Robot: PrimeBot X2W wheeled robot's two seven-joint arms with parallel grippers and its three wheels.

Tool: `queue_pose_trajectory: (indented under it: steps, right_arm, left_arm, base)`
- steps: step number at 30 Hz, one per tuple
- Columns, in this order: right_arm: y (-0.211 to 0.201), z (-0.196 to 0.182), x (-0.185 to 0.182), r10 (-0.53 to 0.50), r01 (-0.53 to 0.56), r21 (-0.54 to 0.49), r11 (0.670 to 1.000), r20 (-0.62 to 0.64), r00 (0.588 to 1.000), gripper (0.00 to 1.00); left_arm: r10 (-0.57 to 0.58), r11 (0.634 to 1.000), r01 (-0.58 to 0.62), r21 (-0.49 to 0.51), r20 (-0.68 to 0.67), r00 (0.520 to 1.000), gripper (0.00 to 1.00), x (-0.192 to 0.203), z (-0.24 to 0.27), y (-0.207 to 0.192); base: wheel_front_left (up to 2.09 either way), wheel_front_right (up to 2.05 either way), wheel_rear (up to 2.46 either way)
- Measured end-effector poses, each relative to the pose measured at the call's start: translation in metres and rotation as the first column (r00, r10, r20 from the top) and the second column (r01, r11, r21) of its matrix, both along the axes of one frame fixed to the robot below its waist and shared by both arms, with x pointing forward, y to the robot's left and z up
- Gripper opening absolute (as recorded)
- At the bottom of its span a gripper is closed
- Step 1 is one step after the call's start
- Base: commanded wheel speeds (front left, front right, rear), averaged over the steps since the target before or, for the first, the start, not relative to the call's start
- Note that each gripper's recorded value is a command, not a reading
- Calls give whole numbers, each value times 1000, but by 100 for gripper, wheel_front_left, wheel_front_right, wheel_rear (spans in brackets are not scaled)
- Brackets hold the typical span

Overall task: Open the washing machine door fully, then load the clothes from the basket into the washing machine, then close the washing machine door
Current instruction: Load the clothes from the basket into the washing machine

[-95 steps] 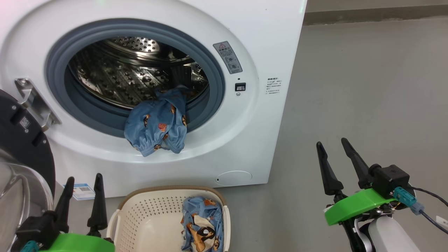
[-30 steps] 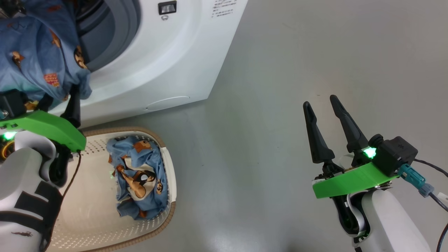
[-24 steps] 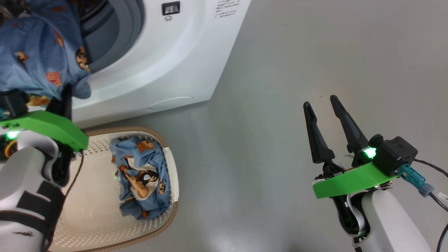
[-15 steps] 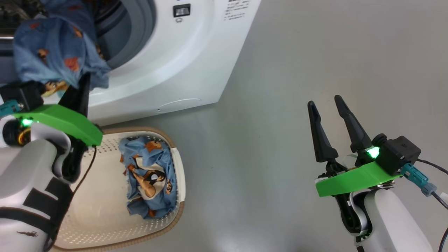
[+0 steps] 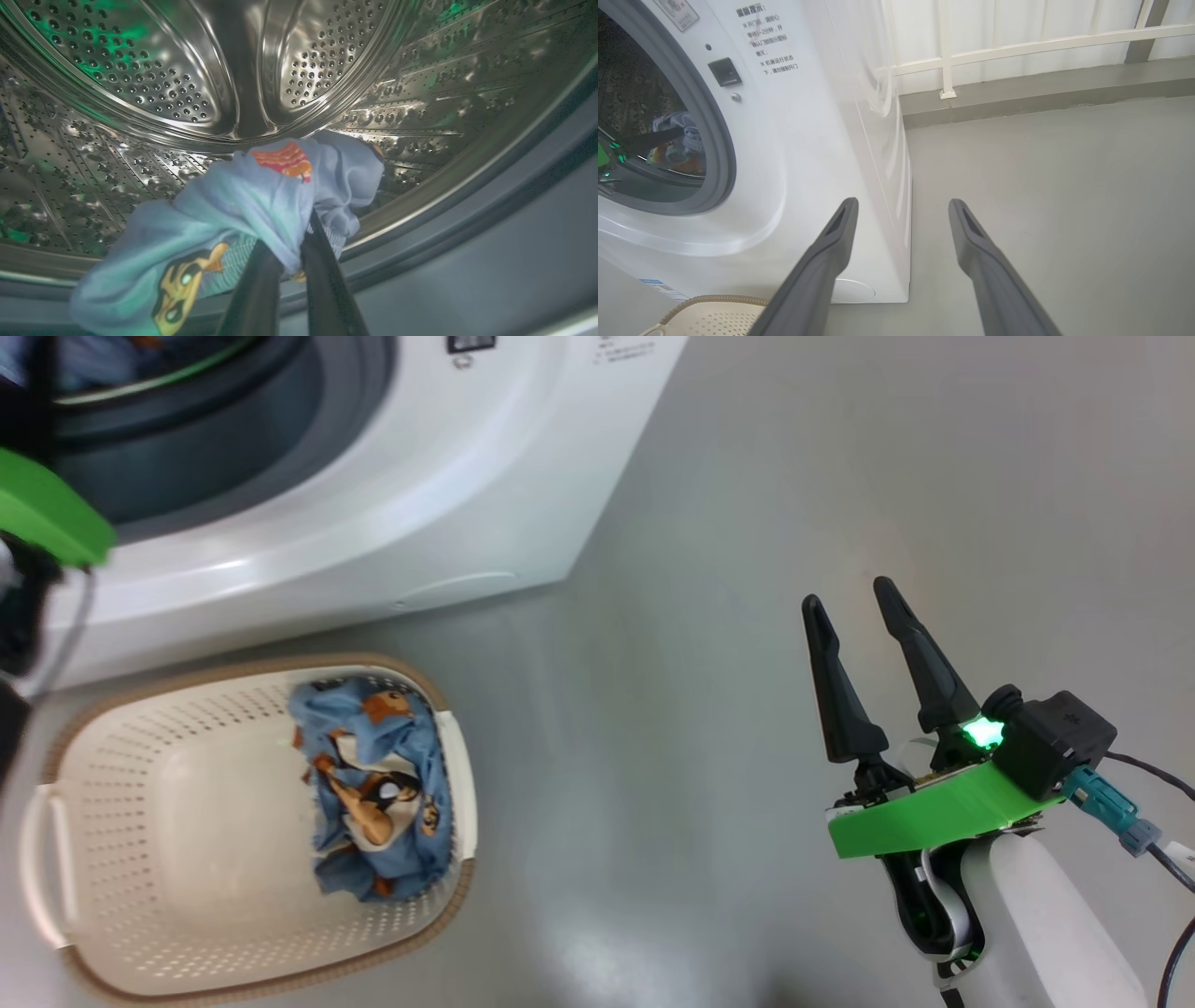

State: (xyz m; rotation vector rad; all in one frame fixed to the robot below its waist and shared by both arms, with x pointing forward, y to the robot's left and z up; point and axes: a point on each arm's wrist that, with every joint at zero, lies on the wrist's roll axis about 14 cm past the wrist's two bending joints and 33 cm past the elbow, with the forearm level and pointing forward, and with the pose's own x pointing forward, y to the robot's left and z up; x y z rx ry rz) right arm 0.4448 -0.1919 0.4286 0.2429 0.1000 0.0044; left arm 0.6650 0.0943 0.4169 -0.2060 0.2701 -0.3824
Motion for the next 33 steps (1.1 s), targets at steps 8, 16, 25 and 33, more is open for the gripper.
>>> queue_pose_trajectory:
  steps: [8,16,25,33]
  right_arm:
    - [-12,-12,-7,-37,37,-1,999,-40,999,100]
    - [-25,-18,-17,-72,70,-26,997,-73,995,100]
    - [-23,-13,-18,-67,66,-18,998,-61,996,100]
    - [-16,-3,-14,-45,45,-11,999,-31,998,100]
  left_arm:
    - [-15,997,16,82,-18,1000,0,42,-17,-11]
    - [-5,987,24,159,-118,993,100,58,-46,-27]
    - [-16,991,35,129,-141,990,100,40,-38,-39]
    - [-7,995,17,100,-101,995,100,6,-32,-31]
  base:
    - [0,0,0]
    - [0,0,0]
    - [0,0,0]
    - [0,0,0]
